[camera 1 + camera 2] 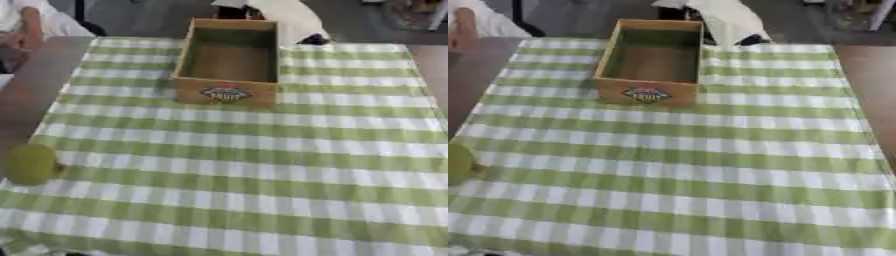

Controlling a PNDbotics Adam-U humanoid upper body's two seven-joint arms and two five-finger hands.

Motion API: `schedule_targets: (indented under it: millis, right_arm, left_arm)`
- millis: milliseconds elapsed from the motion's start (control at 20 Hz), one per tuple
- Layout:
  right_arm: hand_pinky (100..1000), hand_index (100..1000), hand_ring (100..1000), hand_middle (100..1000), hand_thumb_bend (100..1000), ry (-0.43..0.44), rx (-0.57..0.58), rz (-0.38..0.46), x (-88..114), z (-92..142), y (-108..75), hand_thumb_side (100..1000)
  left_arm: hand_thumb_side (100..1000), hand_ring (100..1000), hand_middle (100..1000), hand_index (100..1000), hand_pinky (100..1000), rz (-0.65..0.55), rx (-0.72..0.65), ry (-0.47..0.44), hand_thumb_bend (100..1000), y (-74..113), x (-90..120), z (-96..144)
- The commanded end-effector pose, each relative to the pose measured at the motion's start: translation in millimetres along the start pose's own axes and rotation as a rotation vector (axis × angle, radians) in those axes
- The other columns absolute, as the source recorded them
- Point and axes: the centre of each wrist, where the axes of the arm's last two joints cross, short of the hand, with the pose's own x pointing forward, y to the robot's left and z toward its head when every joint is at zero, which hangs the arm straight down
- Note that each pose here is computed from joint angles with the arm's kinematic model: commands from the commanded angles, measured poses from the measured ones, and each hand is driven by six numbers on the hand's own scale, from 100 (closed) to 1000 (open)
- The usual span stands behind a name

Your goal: Pick up objects on the table and place them in the box.

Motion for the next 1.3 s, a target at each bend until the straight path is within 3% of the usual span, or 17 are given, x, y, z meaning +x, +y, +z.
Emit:
schedule_targets:
  millis: [50, 400, 650, 750, 950, 1300]
  right_arm:
    - [919, 868, 802, 709, 100, -0.029, -0.009, 0.004, 5.6, -5.5, -4.3, 623]
    - [920, 868, 802, 707, 100, -0.027, -0.005, -0.001, 5.2, -5.1, -3.9, 623]
    - [920, 869, 801, 705, 100, -0.026, 0.003, -0.001, 4.6, -5.2, -3.6, 622]
    - [920, 869, 800, 704, 100, -0.026, 0.010, -0.005, 4.1, -4.9, -2.6, 623]
    - [920, 869, 798, 702, 100, -0.028, 0.016, -0.010, 4.1, -5.3, -1.6, 622]
    - [920, 868, 796, 700, 100, -0.034, 0.027, -0.015, 3.8, -6.5, -0.1, 621]
  left_arm:
    - [639, 882, 707, 830, 640, -0.004, -0.021, -0.042, 317, 3.1, 5.9, -9.8]
    - [679, 931, 775, 901, 679, -0.056, -0.115, -0.026, 302, 1.6, 6.9, -10.6]
    - [633, 1000, 880, 1000, 779, -0.230, -0.420, -0.036, 307, 2.4, 8.6, -14.6]
    - [536, 982, 879, 1000, 805, -0.297, -0.544, -0.085, 381, 3.8, 10.0, -18.8]
    - [505, 996, 884, 962, 867, -0.402, -0.735, -0.135, 409, 7.4, 12.0, -25.2]
    - [443, 1000, 885, 942, 950, -0.647, -1.043, -0.091, 451, 13.5, 7.8, -37.4]
